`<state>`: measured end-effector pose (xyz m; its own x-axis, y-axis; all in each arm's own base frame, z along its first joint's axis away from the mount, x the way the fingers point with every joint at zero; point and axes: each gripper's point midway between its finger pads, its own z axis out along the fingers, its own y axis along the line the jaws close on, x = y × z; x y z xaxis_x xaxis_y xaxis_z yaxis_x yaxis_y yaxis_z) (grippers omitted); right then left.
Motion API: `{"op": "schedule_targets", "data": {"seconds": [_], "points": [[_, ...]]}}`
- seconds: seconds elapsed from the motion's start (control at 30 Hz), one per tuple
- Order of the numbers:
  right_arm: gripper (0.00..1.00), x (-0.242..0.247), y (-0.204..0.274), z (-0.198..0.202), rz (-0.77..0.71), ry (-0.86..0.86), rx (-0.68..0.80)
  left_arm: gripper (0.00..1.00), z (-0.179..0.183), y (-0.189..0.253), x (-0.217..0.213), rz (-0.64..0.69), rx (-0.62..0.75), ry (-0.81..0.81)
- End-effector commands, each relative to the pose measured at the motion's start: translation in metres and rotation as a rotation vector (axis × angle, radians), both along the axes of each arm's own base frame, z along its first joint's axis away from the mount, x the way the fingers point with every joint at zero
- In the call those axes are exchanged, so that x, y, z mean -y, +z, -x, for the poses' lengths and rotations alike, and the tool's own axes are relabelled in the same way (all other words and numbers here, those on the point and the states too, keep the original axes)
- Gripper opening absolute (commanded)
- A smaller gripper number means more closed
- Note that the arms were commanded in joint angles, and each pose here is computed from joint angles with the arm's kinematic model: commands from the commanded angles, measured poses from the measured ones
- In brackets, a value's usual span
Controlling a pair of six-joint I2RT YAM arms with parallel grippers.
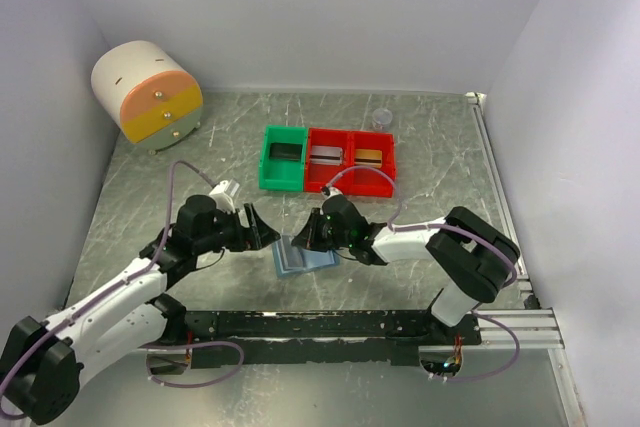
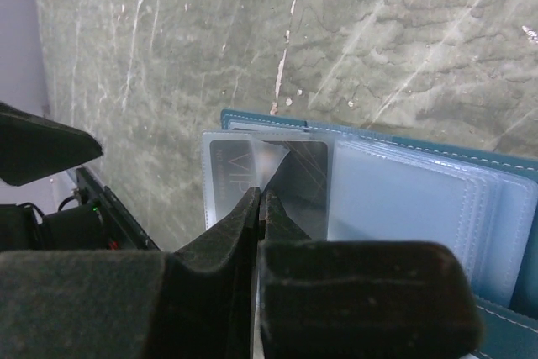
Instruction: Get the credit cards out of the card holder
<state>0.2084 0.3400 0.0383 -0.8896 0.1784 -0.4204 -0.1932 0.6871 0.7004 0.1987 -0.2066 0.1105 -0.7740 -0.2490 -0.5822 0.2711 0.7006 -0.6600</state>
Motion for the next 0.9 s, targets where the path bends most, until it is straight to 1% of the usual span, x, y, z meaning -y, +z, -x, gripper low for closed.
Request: {"op": "schedule_targets", "data": {"seconds": [0.0,0.17,0.33,0.53,0.7,0.87], "points": [[0.0,-0.007,0.022,-0.003,-0.098,0.011,0.022,0.89,0.004,0.002,0.017,0.074,0.003,-0.09],[0.0,-0.005,0.022,-0.004,-0.103,0.009,0.024,0.76,0.008,-0.005,0.03,0.14,-0.033,-0.141],[0.0,-0.003,0.02,-0.005,-0.099,0.012,0.021,0.71,0.009,-0.016,0.036,0.146,-0.063,-0.147],[0.0,-0.003,0.018,-0.004,-0.102,0.02,0.014,0.65,0.011,-0.02,0.048,0.155,-0.068,-0.159],[0.0,-0.001,0.017,-0.005,-0.1,0.014,0.009,0.5,0.015,-0.029,0.061,0.135,-0.093,-0.184],[0.0,0.002,0.018,-0.006,-0.096,0.009,0.012,0.42,0.015,-0.038,0.064,0.129,-0.116,-0.171]]}}
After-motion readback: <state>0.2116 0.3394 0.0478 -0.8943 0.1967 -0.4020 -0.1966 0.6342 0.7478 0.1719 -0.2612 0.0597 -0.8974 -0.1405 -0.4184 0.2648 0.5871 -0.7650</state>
